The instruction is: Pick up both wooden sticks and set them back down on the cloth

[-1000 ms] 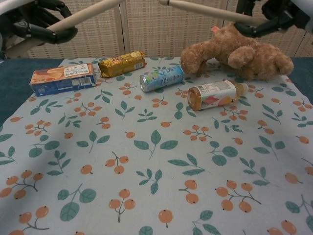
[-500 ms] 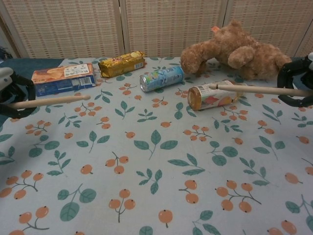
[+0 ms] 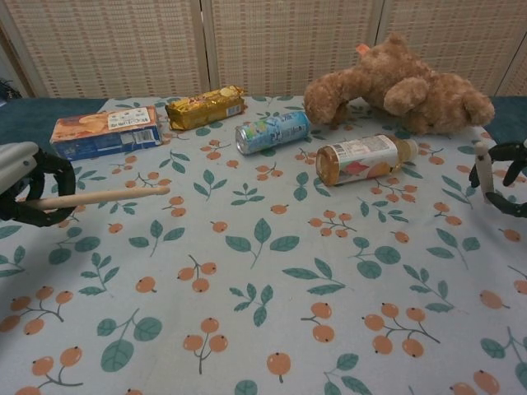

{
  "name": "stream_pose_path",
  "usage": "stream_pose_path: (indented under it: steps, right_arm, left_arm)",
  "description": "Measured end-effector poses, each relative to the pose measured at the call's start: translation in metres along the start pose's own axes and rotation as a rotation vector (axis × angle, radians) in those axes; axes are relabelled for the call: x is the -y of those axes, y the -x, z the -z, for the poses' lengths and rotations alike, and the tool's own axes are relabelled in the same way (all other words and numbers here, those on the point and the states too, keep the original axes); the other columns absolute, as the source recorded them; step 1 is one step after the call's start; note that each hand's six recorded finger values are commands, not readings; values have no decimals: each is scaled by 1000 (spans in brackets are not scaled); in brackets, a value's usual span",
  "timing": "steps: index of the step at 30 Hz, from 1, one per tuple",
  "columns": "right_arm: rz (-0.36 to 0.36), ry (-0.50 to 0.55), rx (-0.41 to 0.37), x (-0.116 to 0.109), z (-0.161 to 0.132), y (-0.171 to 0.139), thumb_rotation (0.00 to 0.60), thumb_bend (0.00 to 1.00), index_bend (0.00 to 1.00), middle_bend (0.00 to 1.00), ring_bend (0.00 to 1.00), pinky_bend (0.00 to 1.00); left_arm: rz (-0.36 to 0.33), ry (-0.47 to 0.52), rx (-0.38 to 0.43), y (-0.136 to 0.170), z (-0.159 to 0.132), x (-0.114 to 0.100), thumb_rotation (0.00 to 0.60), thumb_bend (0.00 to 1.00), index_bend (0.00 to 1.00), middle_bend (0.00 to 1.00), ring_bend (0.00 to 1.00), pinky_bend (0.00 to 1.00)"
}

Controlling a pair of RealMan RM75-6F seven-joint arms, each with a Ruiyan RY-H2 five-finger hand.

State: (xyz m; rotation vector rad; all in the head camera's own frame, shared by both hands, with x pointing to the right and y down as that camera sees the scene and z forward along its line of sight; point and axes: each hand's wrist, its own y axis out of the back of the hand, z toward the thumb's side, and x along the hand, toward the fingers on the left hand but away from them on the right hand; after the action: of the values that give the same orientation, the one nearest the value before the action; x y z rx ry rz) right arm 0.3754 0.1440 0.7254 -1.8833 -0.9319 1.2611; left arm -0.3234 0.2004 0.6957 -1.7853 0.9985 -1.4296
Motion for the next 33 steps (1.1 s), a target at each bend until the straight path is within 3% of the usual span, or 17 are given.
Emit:
stream_pose_path:
  steps: [2,8,10,18,25,28,33]
  right_arm:
    - [-10,10,8,0,3,-1,600,342,319,161,0,213]
    - [-3,22,21,-8,12,-5,600,342,278,96,0,170]
    - [-4,26,21,-10,12,-6,600,334,263,75,0,129]
    - [22,37,-12,-23,8,-12,600,207,151,0,0,75]
    - [124,-30,-76,-56,-7,-36,600,204,111,0,0,73]
    - [144,-87,-52,-67,-11,-54,600,204,90,0,0,74]
    - [167,-187,58,-88,-21,-94,600,203,57,0,0,76]
  left_arm:
    - [21,20,13,2,-3,4,600,362,189,301,478,765]
    - [84,82,37,5,-9,12,600,357,46,131,283,635]
    - [107,105,45,6,-11,14,600,355,11,76,231,552]
    - [146,133,71,9,-13,13,600,302,0,0,34,342]
    - [86,106,81,8,0,-14,600,299,0,0,57,343]
    - [43,48,73,13,16,-35,600,304,0,0,95,350]
    - [3,-60,32,29,52,-68,600,310,0,46,98,350]
